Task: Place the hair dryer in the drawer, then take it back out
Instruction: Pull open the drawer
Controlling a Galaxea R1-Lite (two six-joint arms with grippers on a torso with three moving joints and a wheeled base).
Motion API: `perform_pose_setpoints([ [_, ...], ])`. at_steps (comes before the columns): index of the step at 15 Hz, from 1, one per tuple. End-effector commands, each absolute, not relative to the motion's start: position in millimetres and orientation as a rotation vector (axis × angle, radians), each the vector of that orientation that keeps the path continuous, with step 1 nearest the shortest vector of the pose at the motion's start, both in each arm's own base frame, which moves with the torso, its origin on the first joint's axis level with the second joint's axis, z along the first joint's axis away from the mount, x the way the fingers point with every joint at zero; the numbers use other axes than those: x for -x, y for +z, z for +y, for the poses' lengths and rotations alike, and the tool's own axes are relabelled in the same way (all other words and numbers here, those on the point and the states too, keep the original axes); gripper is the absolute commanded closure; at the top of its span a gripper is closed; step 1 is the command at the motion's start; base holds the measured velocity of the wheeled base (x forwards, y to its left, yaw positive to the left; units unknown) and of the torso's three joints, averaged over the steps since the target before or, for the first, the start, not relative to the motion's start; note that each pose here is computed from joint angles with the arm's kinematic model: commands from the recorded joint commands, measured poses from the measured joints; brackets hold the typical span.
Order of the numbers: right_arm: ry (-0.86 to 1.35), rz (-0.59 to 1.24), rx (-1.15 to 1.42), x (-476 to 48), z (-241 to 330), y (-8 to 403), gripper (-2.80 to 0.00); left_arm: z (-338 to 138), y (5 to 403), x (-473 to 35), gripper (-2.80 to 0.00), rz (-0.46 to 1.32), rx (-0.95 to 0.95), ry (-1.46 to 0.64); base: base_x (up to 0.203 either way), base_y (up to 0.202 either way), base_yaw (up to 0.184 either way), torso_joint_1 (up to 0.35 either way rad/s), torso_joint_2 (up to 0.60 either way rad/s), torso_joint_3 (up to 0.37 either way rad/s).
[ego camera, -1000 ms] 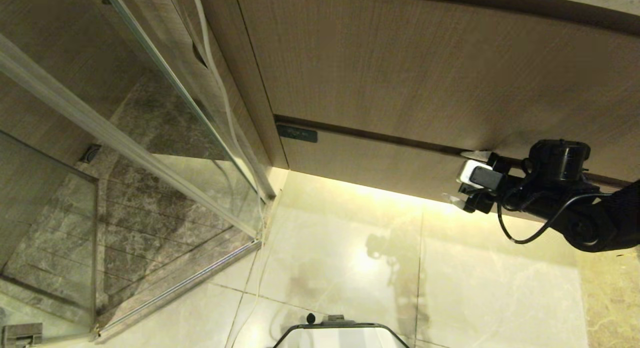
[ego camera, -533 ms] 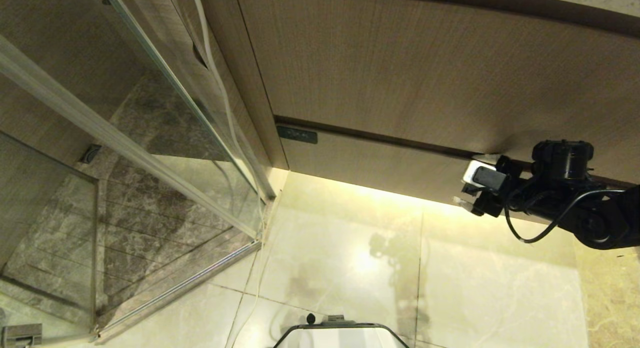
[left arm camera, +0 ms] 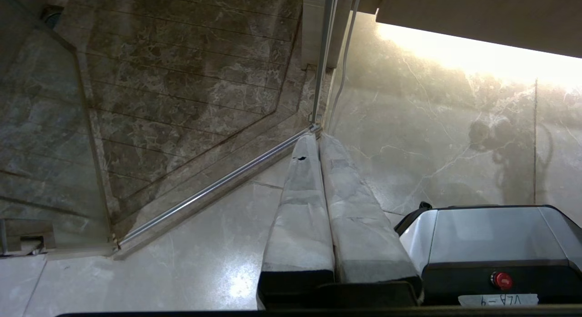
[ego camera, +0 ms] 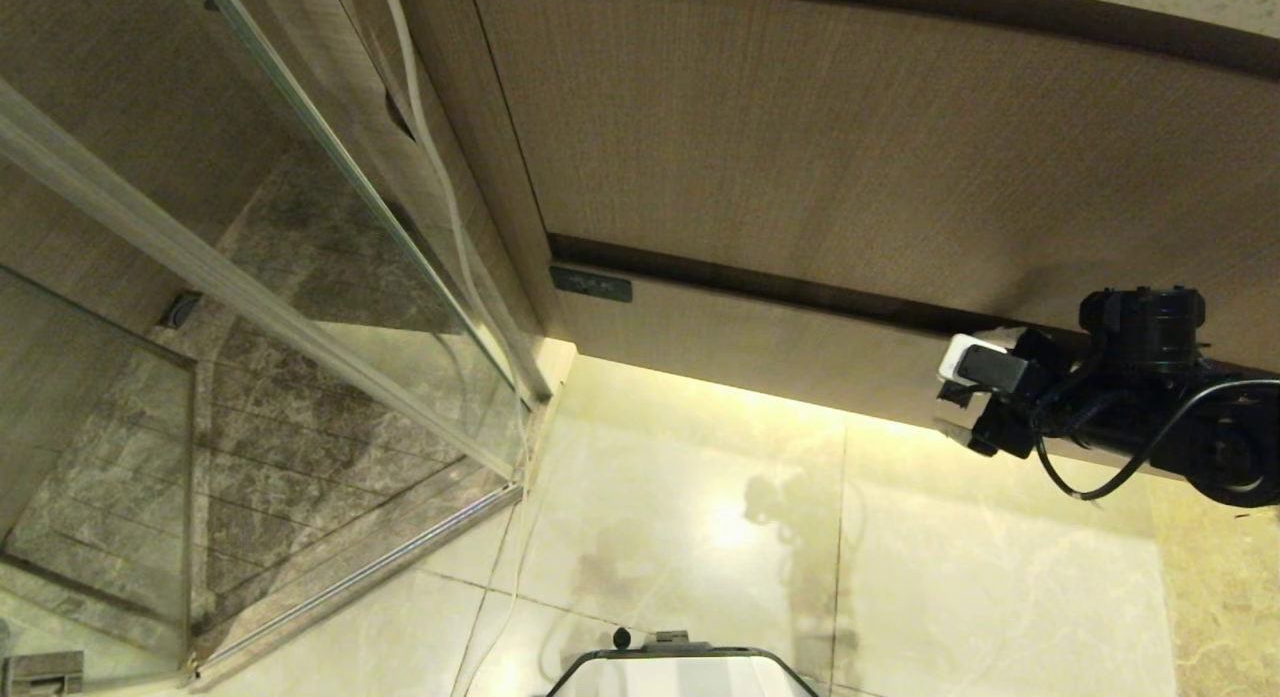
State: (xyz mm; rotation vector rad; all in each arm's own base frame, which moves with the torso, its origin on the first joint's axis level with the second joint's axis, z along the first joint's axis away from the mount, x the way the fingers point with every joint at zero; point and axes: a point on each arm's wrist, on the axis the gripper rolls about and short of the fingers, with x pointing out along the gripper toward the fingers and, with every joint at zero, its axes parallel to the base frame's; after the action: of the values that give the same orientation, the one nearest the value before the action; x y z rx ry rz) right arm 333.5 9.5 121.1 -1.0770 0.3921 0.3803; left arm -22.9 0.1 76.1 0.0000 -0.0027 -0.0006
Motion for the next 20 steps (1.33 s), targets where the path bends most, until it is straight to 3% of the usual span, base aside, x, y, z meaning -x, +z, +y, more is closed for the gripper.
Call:
perform_pose_setpoints([
  [1, 0.356, 0.434, 1.091, -328.4, 8.6, 121.4, -2.8, 0.1, 76.1, 22.8, 0.0, -0.002, 0.0, 0.0, 0.0, 0.0, 0.0, 0.0, 0.0, 0.0],
  [6, 0.371, 0.471, 1.09, -316.7, 8.1, 123.3, -2.8, 0.1, 76.1, 22.8, 0.0, -0.002, 0.0, 0.0, 0.0, 0.0, 0.0, 0.0, 0.0, 0.0],
  [12, 0.44, 0.651, 0.982, -271.8, 7.0, 129.2, -2.8, 0.1, 76.1, 22.8, 0.0, -0.002, 0.0, 0.0, 0.0, 0.0, 0.0, 0.0, 0.0, 0.0],
  [20, 0.325, 0.707, 0.74, -154.1, -1.6, 161.6, -2.8, 0.1, 76.1, 22.8, 0.0, -0.002, 0.0, 0.0, 0.0, 0.0, 0.0, 0.0, 0.0, 0.0],
])
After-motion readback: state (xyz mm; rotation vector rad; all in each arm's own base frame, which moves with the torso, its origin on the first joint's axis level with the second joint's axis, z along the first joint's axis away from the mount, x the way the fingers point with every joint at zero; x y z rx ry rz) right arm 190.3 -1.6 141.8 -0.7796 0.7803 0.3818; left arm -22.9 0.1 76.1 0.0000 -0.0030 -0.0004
